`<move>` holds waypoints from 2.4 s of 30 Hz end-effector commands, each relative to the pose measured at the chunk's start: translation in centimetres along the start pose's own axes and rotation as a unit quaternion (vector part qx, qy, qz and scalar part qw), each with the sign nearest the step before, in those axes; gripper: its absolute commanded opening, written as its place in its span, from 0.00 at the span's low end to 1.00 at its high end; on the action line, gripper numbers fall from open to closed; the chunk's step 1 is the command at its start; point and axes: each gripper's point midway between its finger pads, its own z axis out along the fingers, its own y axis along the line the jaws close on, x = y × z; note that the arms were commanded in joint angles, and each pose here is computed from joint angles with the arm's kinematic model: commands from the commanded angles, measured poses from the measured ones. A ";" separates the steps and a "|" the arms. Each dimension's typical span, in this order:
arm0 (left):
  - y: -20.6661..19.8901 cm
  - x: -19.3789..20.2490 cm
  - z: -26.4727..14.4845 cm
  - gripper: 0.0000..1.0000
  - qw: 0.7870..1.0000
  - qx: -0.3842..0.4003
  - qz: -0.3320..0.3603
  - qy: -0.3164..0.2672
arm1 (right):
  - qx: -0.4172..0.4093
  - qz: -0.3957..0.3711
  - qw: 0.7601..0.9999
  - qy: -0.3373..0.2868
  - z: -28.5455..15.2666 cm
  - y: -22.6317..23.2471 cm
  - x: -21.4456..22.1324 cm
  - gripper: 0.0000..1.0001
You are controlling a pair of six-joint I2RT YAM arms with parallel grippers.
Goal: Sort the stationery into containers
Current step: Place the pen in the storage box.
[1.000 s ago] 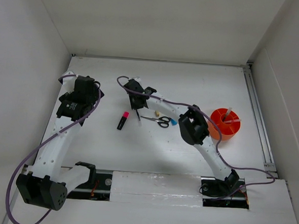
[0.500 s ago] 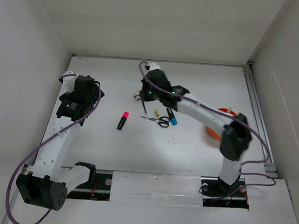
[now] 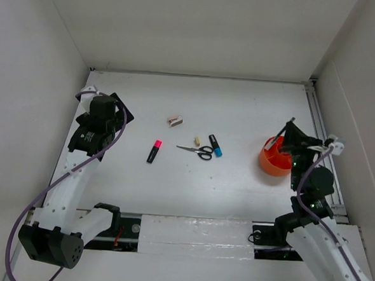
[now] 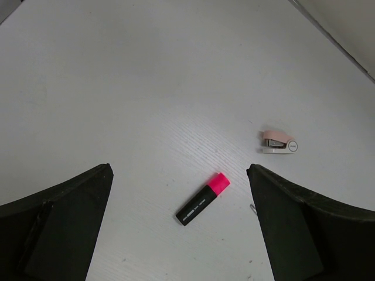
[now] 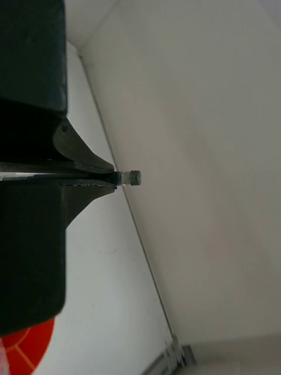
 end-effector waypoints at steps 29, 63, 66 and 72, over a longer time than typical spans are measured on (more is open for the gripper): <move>-2.6 0.1 -0.2 1.00 0.998 0.069 0.005 0.012 | 0.296 -0.049 0.942 -0.152 2.1 -12.6 -2.1 0.00; -2.8 0.5 -0.1 1.00 0.997 0.077 0.010 0.018 | 0.391 -0.053 0.916 -0.069 -0.6 -16.7 4.3 0.00; -2.8 0.5 -0.1 1.00 0.997 0.077 0.010 0.018 | 0.394 -0.053 0.915 -0.069 -0.3 -16.3 4.3 0.00; -2.8 0.5 -0.1 1.00 0.997 0.077 0.010 0.018 | 0.407 -0.065 0.909 -0.065 -0.3 -16.5 4.6 0.00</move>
